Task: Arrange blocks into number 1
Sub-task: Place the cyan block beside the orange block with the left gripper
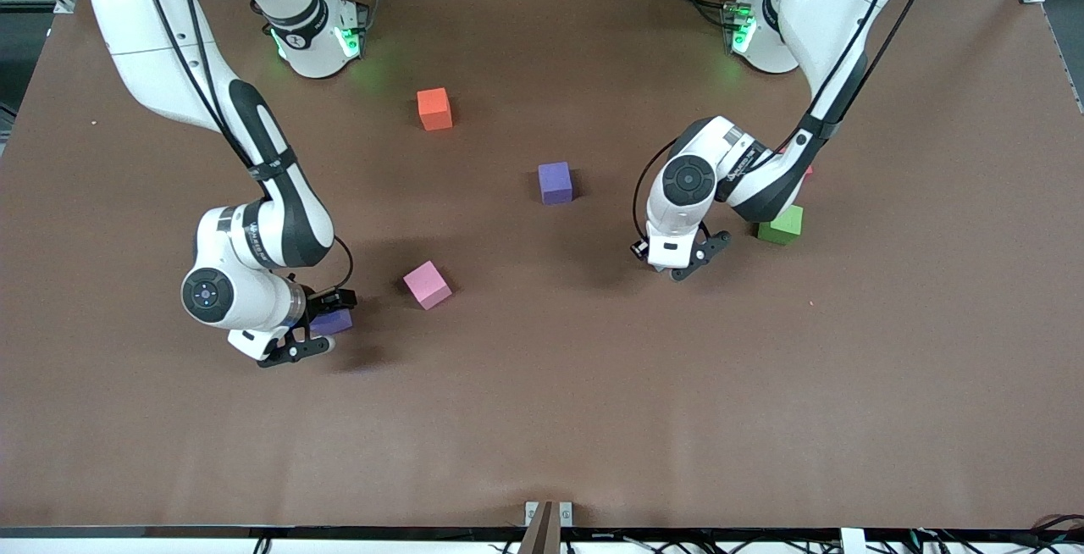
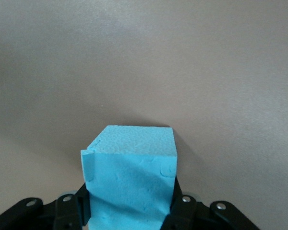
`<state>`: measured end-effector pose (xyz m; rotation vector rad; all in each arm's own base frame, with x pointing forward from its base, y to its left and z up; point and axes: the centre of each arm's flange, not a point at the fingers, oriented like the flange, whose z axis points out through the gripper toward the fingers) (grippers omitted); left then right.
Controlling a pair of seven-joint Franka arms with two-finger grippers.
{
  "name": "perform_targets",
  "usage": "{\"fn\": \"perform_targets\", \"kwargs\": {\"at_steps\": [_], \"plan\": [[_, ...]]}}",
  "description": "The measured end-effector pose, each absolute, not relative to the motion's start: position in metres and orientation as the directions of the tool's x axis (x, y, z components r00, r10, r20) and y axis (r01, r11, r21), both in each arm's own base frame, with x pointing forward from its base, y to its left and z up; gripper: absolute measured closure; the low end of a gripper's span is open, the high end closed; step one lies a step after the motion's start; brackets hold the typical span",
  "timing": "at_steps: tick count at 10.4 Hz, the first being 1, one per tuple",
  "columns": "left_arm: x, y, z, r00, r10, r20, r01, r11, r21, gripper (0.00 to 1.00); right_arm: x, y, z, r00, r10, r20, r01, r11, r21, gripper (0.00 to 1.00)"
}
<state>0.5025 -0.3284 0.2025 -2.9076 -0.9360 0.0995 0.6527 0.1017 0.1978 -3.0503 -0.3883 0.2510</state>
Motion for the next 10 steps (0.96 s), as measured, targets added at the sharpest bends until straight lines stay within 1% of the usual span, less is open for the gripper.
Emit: {"fn": "perform_targets", "kwargs": {"at_steps": [1,3,5,7,9,10], "plan": [[0.498,-0.342,0.212,0.827,0.562,-0.031,0.558,-0.826,-0.083,0.4,0.652,0.101,0.197,0.954,0.256,-0.155,0.246,-0.966,-0.077,0.11],[0.469,-0.395,0.245,0.877,0.481,-0.024,0.48,-0.877,-0.025,0.42,0.652,0.101,0.197,0.955,0.255,-0.154,0.246,-0.966,-0.076,0.4],[0.429,-0.454,0.286,0.92,0.393,-0.02,0.393,-0.918,0.046,0.44,0.653,0.1,0.198,0.955,0.254,-0.153,0.245,-0.966,-0.076,0.41],[0.375,-0.513,0.311,0.952,0.305,-0.028,0.307,-0.948,0.081,0.44,0.656,0.098,0.204,0.96,0.248,-0.133,0.24,-0.968,-0.073,0.43],[0.31,-0.565,0.316,0.974,0.224,-0.039,0.226,-0.97,0.093,0.44,0.662,0.095,0.233,0.975,0.201,-0.091,0.195,-0.979,-0.065,0.44],[0.274,-0.584,0.307,0.982,0.182,-0.053,0.186,-0.979,0.079,0.44,0.663,0.094,0.254,0.985,0.159,-0.064,0.155,-0.986,-0.062,0.44]]}}
